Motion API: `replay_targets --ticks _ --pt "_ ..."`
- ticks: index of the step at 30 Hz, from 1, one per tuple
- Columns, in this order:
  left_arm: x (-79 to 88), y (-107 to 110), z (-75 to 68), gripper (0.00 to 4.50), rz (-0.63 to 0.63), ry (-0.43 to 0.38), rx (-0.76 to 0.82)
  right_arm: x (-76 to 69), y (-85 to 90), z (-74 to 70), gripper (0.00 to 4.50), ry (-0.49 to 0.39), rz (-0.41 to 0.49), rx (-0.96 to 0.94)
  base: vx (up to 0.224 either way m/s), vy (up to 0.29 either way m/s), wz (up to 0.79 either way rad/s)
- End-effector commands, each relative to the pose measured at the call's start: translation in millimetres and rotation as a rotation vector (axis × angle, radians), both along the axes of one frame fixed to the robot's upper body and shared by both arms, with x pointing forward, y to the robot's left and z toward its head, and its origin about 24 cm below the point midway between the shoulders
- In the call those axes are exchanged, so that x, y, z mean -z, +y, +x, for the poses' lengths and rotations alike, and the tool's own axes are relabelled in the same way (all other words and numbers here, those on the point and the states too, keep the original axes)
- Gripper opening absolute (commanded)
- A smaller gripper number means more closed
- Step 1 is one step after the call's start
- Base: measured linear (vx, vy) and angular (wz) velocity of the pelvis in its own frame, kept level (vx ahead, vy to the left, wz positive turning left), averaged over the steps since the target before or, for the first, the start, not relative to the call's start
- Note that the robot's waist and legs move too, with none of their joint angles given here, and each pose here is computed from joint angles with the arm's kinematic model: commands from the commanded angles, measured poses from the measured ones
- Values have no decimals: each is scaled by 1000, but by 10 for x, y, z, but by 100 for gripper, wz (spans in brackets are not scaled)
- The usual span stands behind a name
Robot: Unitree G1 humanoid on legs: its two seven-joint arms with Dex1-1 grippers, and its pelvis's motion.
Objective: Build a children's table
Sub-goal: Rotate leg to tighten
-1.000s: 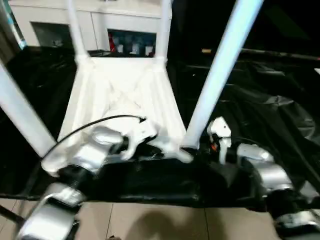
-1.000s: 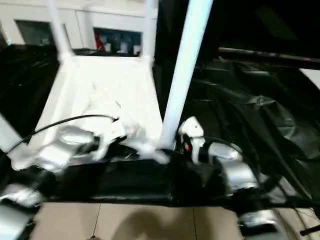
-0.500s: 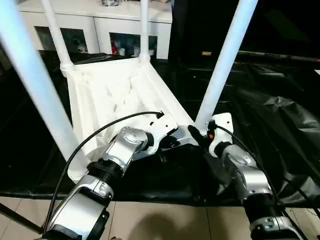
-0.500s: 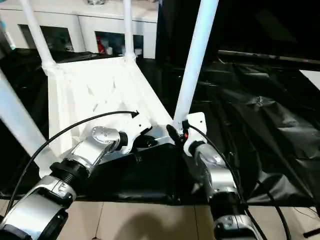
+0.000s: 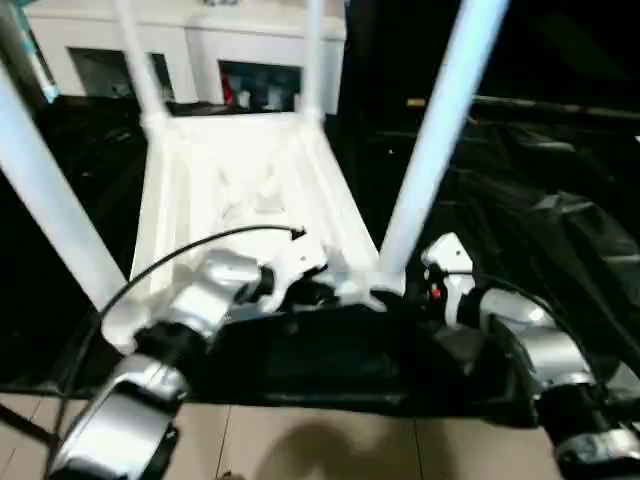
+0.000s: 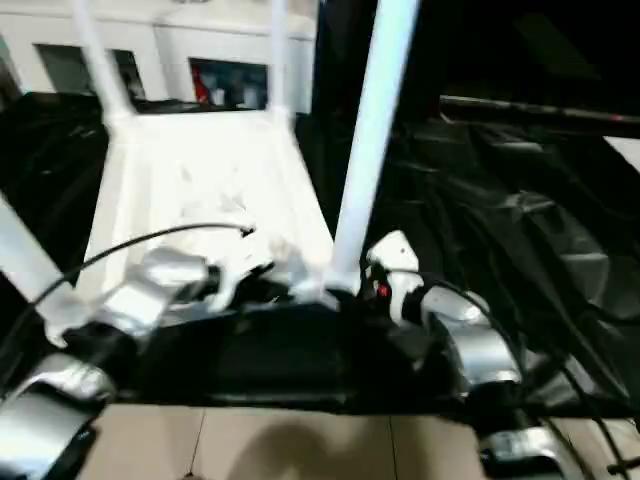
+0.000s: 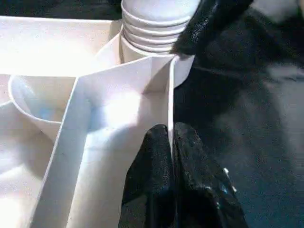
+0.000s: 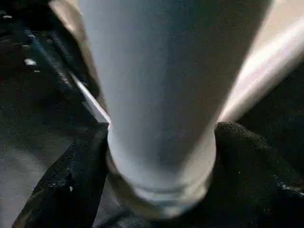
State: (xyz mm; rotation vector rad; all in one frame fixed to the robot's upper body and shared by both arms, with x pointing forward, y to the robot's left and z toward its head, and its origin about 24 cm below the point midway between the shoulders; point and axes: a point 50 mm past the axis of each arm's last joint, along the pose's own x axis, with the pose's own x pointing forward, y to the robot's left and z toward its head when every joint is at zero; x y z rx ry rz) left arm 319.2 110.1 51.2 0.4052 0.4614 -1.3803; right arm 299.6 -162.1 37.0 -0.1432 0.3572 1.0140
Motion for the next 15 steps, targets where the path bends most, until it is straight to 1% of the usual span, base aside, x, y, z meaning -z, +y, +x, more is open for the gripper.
replay_targets --ticks 1,4,5,6,9,11,12,13,15 --pt "68 -112 -123 0 -72 77 89 -74 -35 30 360 -18 -8 -9 0 0 0" --pt "65 -86 -151 0 -78 93 106 -56 0 16 360 -1 6 -33 0 0 0" --pt "63 -81 -154 0 -79 92 108 -40 16 11 335 4 7 -38 0 0 0" --pt "62 -75 -154 0 -78 93 109 -24 33 5 326 9 7 -44 0 0 0" --pt "53 -60 -162 0 -76 98 112 -17 41 0 316 18 13 -57 0 0 0" --pt "51 -54 -165 0 -75 100 114 -14 38 -1 293 22 17 -59 0 0 0" --pt "51 -52 -167 0 -75 101 115 -13 35 -1 293 21 18 -57 0 0 0" --pt "51 -49 -173 0 -72 106 117 -13 30 1 281 23 28 -49 0 0 0" --pt "59 -52 -173 0 -67 106 111 -7 23 5 278 20 34 -31 0 0 0"
